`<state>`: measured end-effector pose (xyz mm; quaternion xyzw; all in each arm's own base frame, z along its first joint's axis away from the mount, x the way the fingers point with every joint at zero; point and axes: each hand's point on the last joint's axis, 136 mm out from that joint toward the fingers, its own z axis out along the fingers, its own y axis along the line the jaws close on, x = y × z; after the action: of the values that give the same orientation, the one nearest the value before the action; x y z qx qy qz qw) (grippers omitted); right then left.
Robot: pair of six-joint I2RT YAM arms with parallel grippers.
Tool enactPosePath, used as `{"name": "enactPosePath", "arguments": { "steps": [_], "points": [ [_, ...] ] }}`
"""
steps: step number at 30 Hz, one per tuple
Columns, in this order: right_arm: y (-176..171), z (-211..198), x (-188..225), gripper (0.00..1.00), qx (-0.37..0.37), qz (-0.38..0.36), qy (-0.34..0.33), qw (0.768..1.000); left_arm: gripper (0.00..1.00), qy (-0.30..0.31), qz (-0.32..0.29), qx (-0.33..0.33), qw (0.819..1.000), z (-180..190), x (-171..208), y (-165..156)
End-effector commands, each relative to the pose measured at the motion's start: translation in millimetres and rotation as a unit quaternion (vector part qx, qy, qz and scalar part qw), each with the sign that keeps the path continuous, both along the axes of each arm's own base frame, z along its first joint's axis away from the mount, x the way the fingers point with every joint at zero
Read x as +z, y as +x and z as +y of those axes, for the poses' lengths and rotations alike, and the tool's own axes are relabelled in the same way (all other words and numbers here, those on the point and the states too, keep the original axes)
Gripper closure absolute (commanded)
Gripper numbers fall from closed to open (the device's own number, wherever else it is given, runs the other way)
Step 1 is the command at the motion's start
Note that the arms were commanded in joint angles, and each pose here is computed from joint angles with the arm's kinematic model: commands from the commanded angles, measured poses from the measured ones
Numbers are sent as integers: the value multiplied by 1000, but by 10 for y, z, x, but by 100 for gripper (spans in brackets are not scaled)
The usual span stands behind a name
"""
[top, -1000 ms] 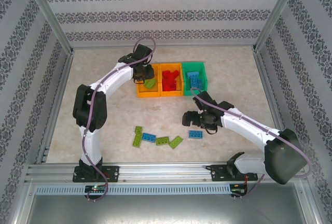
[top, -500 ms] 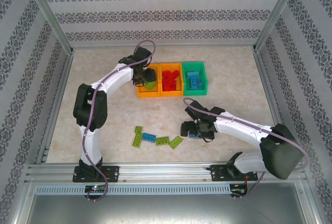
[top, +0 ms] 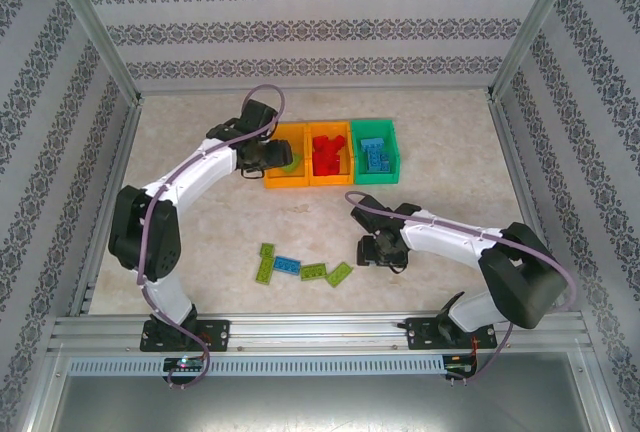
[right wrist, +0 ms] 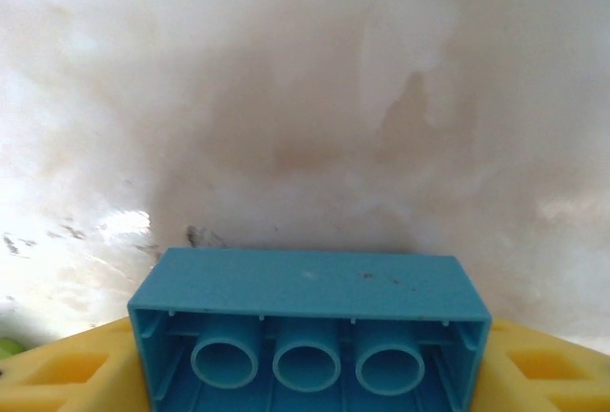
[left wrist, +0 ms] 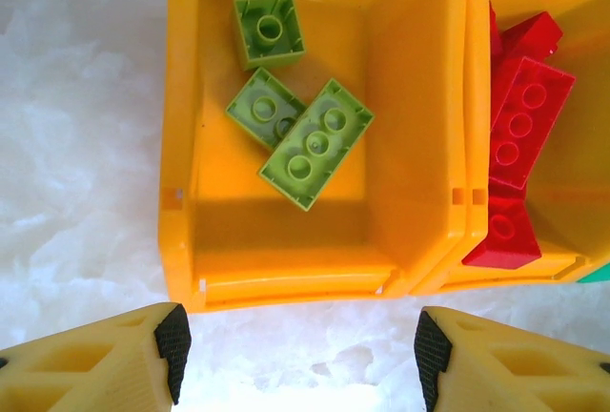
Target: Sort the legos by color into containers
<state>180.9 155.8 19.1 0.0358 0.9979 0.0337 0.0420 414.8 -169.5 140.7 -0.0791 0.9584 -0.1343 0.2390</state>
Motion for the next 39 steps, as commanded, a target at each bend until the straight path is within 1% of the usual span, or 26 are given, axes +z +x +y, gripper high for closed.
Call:
{"name": "enactPosePath", "arguments": {
  "steps": [1,5,8,13,17,23,26,29,35,39],
  "points": [
    [241,13,220,39,6,-44,1,999,34,-6,-17,5,1000,37,103,-53],
    [616,-39,484,41,-8,-87,29,996,34,0,-18,1,1000,96,97,-174],
    [1028,-107,739,41,-23,-122,58,991,34,1,-12,-8,1000,99,52,-286],
    [1726,-208,1047,40,-42,-164,88,982,34,6,2,-21,1000,81,-75,-452],
    [2212,-196,1114,40,-51,-169,110,978,33,6,12,-14,1000,104,-178,-525],
    [2753,-251,1080,38,-64,-170,98,978,34,6,13,-20,1000,66,-189,-576],
    [2912,-269,1028,36,-70,-167,94,979,33,16,14,-30,999,42,-201,-628],
    [3006,-286,953,32,-74,-160,89,980,33,23,19,-32,999,43,-240,-675],
    [3067,-288,906,20,-79,-157,91,980,33,21,21,-27,999,49,-255,-726],
    [3079,-281,975,18,-79,-163,95,979,33,23,20,-24,999,65,-258,-742]
  ]
}}
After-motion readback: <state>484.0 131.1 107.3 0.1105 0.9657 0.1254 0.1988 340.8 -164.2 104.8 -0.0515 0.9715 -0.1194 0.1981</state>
